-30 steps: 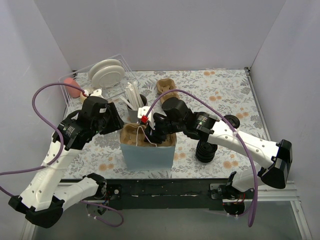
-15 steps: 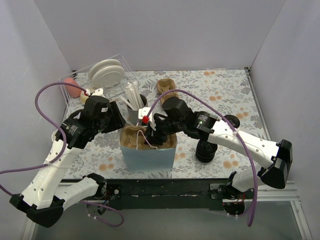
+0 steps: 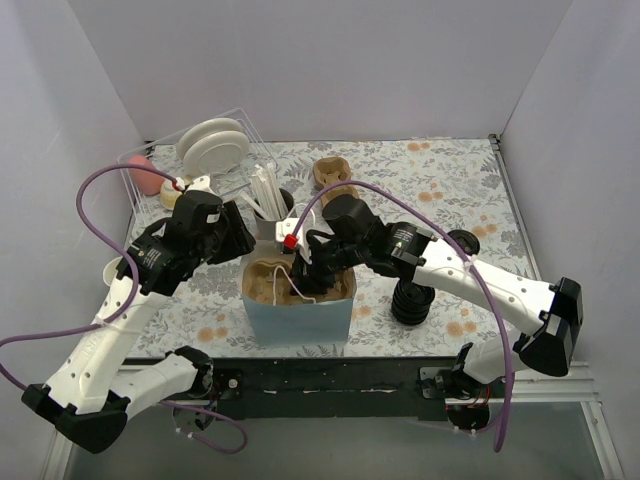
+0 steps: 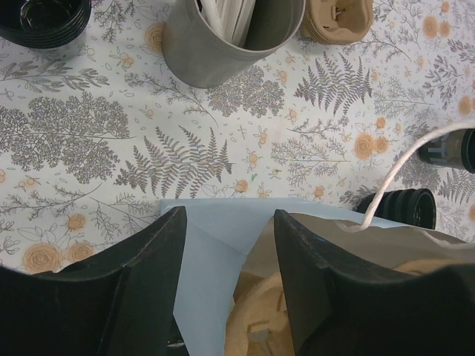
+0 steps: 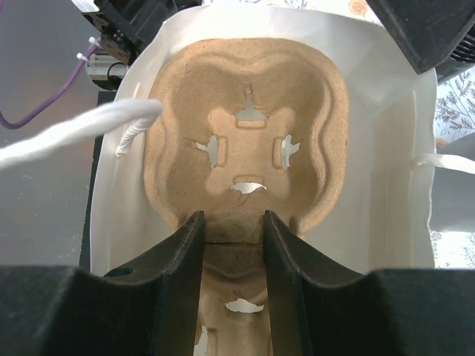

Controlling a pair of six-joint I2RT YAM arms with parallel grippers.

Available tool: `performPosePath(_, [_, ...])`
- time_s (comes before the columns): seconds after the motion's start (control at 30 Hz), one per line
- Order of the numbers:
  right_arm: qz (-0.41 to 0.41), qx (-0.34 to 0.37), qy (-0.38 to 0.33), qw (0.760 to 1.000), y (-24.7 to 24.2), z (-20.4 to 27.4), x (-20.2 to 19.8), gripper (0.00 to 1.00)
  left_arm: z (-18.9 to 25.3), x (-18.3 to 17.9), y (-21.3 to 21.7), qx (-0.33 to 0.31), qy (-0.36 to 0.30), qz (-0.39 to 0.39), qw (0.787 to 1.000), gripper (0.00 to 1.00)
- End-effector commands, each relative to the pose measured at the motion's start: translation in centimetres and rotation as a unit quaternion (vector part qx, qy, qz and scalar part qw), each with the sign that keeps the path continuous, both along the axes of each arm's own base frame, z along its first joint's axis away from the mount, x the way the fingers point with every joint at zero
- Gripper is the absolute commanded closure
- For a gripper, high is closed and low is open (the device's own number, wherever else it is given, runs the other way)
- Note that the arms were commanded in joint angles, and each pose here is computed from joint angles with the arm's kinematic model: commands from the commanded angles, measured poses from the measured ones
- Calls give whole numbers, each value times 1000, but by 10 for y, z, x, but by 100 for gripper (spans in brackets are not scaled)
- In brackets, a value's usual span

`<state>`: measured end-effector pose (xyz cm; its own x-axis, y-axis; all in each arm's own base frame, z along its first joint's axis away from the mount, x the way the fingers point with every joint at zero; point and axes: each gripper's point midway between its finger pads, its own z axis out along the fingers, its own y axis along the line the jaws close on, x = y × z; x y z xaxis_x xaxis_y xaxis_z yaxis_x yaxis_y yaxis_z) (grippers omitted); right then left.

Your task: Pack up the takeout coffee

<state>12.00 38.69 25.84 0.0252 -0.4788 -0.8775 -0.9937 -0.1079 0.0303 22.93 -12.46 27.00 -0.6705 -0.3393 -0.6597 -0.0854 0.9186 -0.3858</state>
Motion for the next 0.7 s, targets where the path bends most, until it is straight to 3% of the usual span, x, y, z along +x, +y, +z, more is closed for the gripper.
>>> performPosePath(0.0, [-19,-4,6,1000,4,-5,5,81,5,-3,2,-3,-5,-2,1000,48])
performPosePath(0.23, [-39,-4,18,999,9,-27,10,80,43,-5,-4,-42,-41,-9,998,28])
performPosePath(0.47, [-48,-20,30,998,11,-53,12,76,37,-4,14,-12,-33,38,999,22])
performPosePath(0.57, [-57,-25,28,998,11,-61,15,68,31,-5,22,-6,-33,58,998,20])
performPosePath(0.6, [-61,-25,26,997,11,-61,16,60,32,-7,26,-7,-37,66,997,20])
performPosePath(0.67, [-74,-26,17,997,11,-60,22,54,32,-9,29,-7,-40,70,997,17])
